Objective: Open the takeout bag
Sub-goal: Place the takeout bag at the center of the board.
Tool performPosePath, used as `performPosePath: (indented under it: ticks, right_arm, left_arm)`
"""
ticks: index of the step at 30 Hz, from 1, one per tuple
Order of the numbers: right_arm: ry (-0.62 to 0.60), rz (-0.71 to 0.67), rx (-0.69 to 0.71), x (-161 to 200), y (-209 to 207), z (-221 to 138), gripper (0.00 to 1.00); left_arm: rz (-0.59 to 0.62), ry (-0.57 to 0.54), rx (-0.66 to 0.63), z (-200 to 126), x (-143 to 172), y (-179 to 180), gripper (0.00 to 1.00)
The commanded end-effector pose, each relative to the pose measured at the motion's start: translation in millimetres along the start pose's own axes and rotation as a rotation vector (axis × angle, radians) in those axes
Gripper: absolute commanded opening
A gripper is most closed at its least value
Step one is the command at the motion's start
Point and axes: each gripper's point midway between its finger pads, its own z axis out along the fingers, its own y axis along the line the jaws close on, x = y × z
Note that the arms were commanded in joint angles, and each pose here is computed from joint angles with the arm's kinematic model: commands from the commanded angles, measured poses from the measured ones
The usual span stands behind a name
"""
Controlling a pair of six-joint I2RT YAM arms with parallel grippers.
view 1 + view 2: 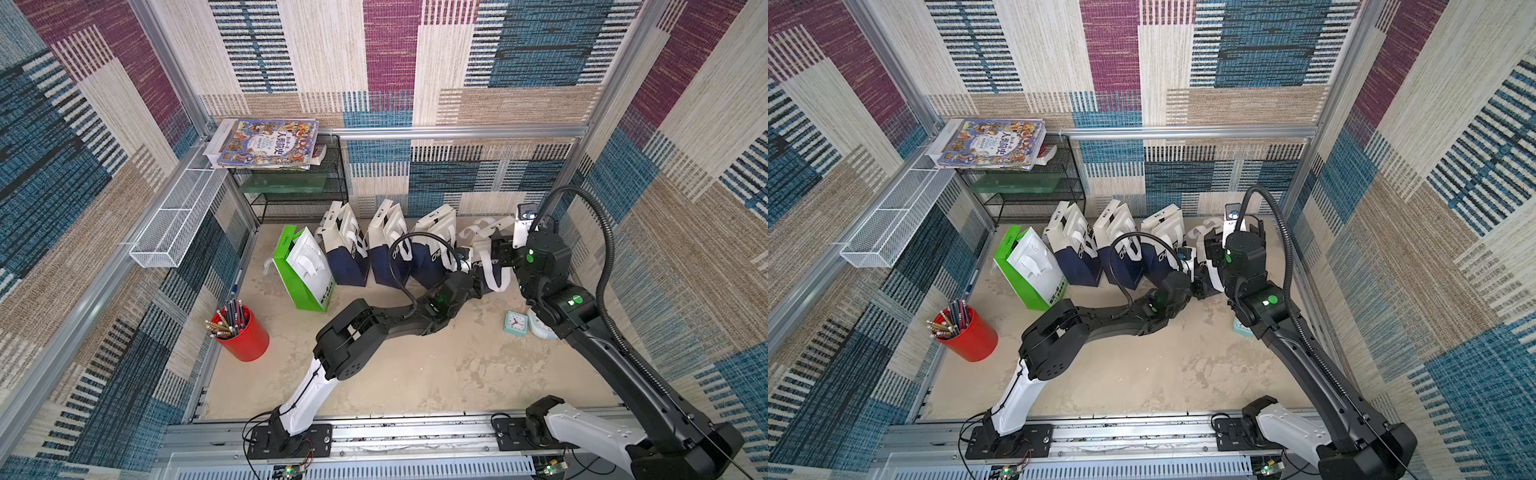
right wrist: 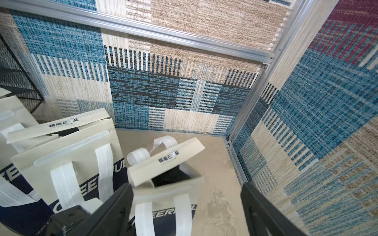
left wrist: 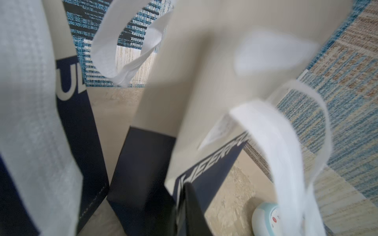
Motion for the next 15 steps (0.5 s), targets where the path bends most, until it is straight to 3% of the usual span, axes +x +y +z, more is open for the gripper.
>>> performPosePath:
  ticks: [1, 6, 15]
  right_arm:
    - [-0.014, 0.088, -0.016, 1, 1, -3, 0.87]
    - [-0.039, 0.180, 0.045, 13, -14, -8, 0.89]
    - [-0.092, 0.397, 0.281, 62, -74, -17, 0.91]
  left_arm:
    - [0.048, 0.059, 0.011, 0, 13, 3, 0.29]
    - [0.087, 0.054, 0.093, -14, 6, -9, 0.41]
    - [0.222, 0.028, 0.298, -71, 2, -25, 0.43]
